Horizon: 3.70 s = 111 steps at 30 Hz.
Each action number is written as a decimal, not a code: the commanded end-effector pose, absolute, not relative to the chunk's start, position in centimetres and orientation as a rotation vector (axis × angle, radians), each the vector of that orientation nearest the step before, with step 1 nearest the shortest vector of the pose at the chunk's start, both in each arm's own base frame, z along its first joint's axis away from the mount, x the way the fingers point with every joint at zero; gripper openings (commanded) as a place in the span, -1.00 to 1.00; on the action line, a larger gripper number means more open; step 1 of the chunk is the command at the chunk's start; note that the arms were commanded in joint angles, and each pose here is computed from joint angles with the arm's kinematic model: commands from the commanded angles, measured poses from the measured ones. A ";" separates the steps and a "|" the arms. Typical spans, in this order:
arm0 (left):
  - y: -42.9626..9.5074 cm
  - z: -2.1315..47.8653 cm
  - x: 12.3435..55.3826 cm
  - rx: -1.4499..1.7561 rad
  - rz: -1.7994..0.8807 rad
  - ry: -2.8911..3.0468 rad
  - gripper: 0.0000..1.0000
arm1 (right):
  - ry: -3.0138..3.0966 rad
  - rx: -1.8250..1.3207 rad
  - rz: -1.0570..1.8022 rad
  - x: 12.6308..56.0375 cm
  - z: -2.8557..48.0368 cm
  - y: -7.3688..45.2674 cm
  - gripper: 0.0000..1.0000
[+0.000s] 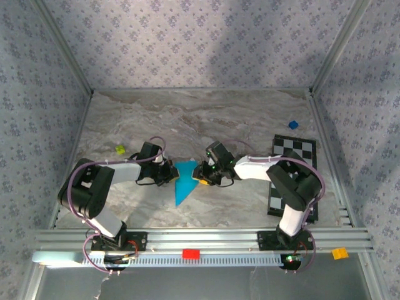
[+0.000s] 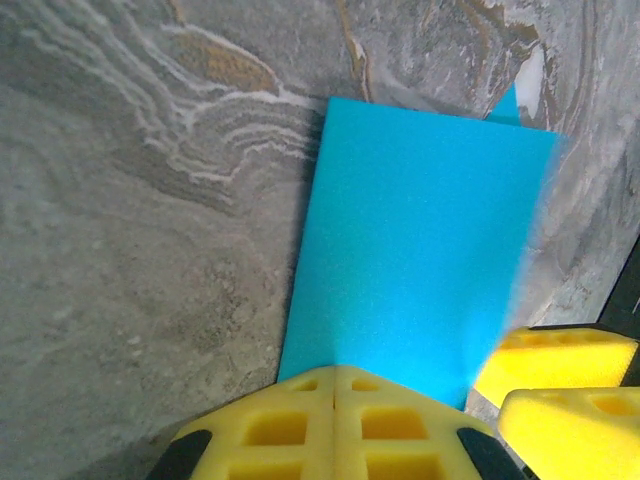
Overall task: Fold a paper plane with a square sheet of paper (pick it up from the middle)
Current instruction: Fold the wing for the fifth time at the center of the table.
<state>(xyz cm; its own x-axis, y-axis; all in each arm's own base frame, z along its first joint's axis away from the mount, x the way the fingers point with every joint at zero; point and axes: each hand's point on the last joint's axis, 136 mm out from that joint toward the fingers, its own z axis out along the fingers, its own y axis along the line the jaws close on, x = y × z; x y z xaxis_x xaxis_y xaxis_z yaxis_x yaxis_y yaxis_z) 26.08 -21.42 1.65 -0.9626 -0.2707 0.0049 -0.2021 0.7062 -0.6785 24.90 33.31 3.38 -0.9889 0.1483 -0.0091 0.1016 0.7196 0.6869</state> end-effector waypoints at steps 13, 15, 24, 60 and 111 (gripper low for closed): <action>-20.7 0.3 25.2 -0.408 -1.035 2.882 -1.00 | 2.712 0.062 1.377 26.5 6.1 35.7 -0.22; -20.8 0.3 25.2 -0.406 -1.036 2.882 -1.00 | 2.705 0.023 1.388 26.9 6.3 36.0 -0.21; -20.8 0.5 25.2 -0.403 -1.043 2.877 -1.00 | 2.754 0.012 1.374 27.9 5.3 35.4 -0.24; -19.4 9.7 26.2 -0.197 -0.999 2.538 -0.62 | 2.615 0.429 1.274 29.5 4.3 31.8 -1.00; -23.3 3.0 21.2 0.797 0.094 2.485 -0.24 | 2.578 0.510 1.363 29.1 6.4 33.5 -1.00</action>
<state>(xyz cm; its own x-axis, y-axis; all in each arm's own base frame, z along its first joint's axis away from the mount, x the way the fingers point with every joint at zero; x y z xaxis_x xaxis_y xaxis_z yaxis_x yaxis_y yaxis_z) 20.67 -23.49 2.64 -0.7109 0.5318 -0.4603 0.5252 0.8367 0.1555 28.67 33.01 4.98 -0.9258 0.3779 -0.0056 0.2171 0.5437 0.8107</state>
